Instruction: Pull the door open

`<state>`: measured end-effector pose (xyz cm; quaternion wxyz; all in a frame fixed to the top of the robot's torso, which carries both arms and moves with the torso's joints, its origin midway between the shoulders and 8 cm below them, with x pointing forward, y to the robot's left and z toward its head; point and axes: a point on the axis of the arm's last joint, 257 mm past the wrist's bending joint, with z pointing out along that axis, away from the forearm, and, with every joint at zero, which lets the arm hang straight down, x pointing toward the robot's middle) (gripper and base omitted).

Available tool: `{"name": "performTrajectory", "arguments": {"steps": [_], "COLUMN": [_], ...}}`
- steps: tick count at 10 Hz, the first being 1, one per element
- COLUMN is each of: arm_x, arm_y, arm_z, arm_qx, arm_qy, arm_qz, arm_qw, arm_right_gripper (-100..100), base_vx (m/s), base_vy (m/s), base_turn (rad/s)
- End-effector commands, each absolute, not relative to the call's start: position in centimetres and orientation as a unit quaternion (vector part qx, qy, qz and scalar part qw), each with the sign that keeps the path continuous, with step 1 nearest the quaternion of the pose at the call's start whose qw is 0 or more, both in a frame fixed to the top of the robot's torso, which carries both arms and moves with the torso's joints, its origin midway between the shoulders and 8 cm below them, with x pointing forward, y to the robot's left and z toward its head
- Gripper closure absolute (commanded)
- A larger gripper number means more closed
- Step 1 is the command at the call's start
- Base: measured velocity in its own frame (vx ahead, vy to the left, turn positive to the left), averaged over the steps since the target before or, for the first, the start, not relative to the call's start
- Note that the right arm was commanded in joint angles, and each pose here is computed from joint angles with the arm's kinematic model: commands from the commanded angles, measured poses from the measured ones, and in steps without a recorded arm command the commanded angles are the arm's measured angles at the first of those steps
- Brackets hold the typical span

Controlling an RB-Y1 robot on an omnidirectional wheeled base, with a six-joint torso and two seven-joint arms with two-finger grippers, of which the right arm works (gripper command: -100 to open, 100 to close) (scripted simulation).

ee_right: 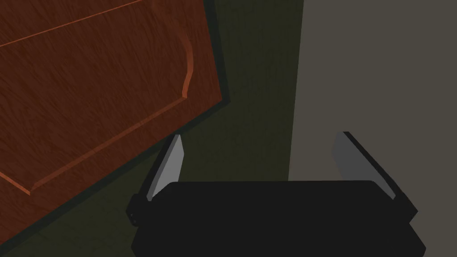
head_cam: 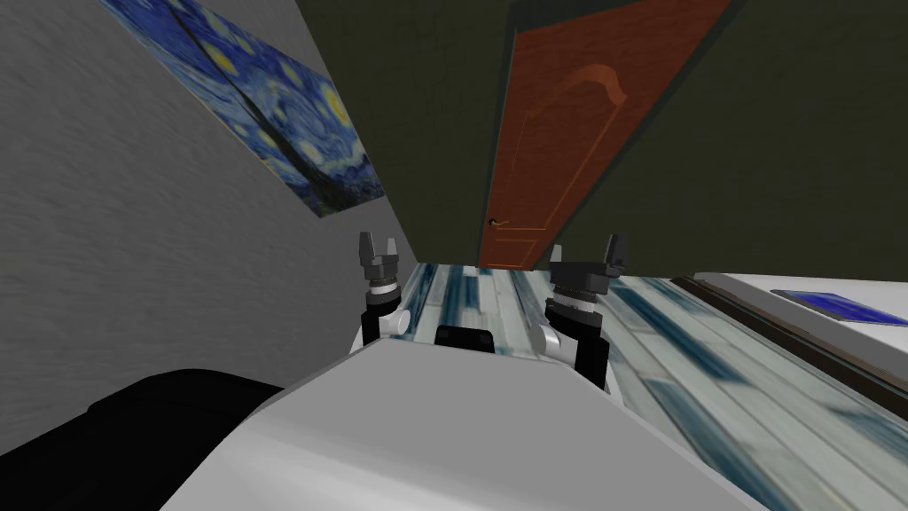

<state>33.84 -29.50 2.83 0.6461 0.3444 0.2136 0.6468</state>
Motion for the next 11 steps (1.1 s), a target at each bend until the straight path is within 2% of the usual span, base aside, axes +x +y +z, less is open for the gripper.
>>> {"name": "performTrajectory", "arguments": {"steps": [1,11], "arm_x": [34.5,39.0], "arm_y": [-29.4,-29.4], "arm_z": [2.0,-4.4], "arm_qx": [0.346,0.361], "arm_qy": [0.222,0.285], "arm_qz": [0.645,0.624], "arm_qw": [0.644,0.632], "arm_right_gripper": [-100,-100], "base_vx": [0.060,0.120], "base_vy": [-0.010,-0.001], "base_turn": [-0.004,0.002]}}
